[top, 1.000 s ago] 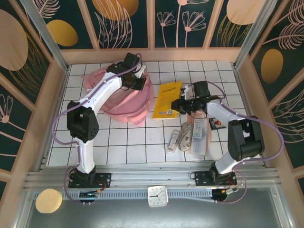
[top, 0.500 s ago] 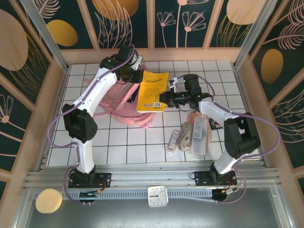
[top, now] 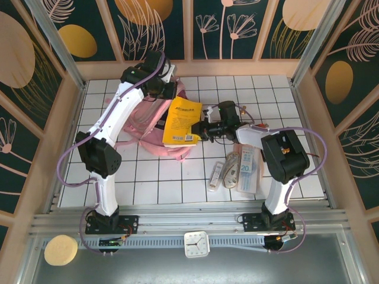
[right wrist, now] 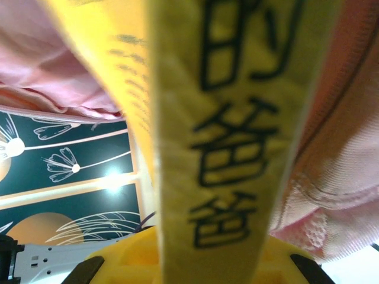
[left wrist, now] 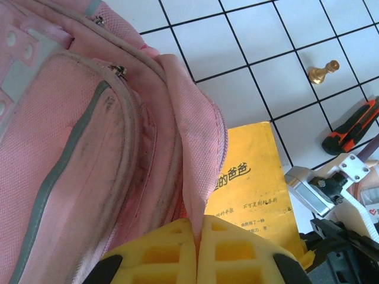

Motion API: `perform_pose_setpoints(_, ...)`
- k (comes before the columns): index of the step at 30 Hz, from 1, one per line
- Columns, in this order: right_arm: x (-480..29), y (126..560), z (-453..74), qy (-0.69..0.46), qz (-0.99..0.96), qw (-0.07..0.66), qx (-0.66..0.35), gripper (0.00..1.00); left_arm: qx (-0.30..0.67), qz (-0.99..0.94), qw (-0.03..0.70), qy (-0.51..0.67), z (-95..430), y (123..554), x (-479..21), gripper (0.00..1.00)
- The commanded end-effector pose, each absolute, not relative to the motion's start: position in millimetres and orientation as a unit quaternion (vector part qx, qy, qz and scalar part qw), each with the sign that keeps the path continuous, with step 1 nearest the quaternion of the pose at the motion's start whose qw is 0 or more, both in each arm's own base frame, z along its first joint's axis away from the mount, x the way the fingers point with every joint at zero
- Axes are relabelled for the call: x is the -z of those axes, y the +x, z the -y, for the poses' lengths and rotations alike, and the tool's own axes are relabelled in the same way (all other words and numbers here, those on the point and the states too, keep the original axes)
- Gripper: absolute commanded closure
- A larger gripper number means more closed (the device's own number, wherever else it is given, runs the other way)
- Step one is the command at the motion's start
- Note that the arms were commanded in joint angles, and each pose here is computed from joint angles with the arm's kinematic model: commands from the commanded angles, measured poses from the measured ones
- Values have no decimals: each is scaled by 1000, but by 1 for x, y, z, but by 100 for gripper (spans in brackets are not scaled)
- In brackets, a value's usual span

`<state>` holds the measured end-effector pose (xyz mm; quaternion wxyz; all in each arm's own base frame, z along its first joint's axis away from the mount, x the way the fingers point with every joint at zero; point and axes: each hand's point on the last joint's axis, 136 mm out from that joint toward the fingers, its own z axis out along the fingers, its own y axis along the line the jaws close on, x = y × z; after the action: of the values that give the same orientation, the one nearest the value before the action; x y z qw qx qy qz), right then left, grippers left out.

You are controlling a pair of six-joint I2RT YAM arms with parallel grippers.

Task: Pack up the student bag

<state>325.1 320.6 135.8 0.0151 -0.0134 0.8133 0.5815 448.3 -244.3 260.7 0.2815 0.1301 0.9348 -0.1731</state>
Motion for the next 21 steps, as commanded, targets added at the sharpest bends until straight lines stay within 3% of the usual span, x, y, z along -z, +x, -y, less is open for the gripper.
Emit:
perform_pose_setpoints(1, -143, 325, -322, -38, -814, 31, -578, 100, 203, -912, 337, 120, 245, 447, -314, 100)
perform_pose_setpoints(13, -207, 371, -363, -76, -765, 83, -634, 100, 260, -905, 307, 139, 265, 435, -304, 100)
perform_pose_setpoints(21, -169, 415, -396, -58, -776, 75, -623, 100, 289, -896, 306, 143, 273, 431, -314, 100)
